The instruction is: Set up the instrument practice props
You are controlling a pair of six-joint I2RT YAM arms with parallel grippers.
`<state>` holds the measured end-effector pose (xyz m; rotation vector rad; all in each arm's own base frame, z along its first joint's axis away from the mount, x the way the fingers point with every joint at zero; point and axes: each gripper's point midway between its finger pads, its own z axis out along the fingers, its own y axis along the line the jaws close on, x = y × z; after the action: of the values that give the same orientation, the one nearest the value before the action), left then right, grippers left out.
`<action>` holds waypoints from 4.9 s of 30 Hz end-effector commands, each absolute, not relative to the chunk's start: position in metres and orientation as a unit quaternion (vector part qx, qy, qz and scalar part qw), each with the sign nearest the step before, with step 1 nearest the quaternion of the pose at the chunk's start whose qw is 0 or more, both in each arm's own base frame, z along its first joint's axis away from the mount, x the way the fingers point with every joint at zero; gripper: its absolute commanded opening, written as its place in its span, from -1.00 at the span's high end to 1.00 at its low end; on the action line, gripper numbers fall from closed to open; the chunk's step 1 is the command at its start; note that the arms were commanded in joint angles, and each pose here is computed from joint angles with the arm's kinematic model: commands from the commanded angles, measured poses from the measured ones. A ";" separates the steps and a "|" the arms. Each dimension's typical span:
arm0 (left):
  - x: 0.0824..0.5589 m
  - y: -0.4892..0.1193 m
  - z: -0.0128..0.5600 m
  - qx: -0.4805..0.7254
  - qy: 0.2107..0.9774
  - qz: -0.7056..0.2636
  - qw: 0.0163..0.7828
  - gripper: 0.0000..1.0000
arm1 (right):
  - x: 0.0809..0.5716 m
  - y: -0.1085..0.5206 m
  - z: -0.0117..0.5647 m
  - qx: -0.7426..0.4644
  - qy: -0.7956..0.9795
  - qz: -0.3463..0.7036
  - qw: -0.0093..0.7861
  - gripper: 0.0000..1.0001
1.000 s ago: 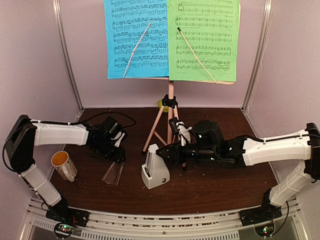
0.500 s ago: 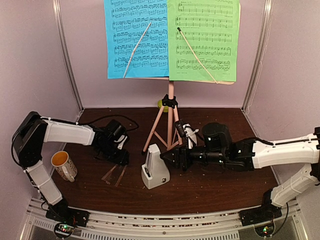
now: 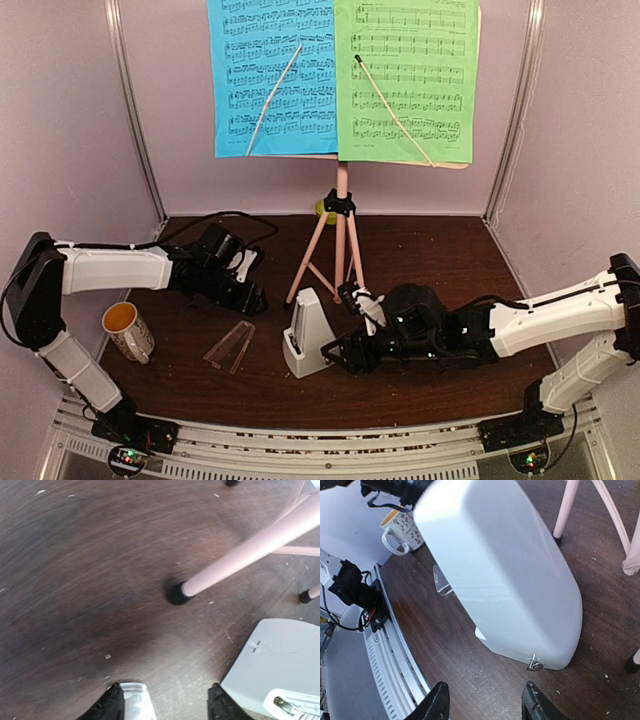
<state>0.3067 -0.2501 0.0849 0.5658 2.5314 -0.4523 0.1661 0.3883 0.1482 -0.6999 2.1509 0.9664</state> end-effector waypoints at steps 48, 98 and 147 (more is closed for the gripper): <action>0.216 -0.344 0.074 0.285 0.865 -0.317 0.266 0.05 | 0.233 0.368 0.136 -0.251 0.842 0.228 0.419 0.39; 0.236 -0.334 0.102 0.276 0.859 -0.305 0.306 -0.03 | 0.230 0.403 0.187 -0.225 0.795 0.337 0.451 0.03; 0.258 -0.331 0.119 0.275 0.854 -0.298 0.325 -0.03 | 0.235 0.365 0.185 -0.201 0.813 0.291 0.462 -0.08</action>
<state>0.2504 -0.3272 0.1045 0.7159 2.2887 -0.7680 0.2249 0.3808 0.1713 -0.5754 2.0053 0.7778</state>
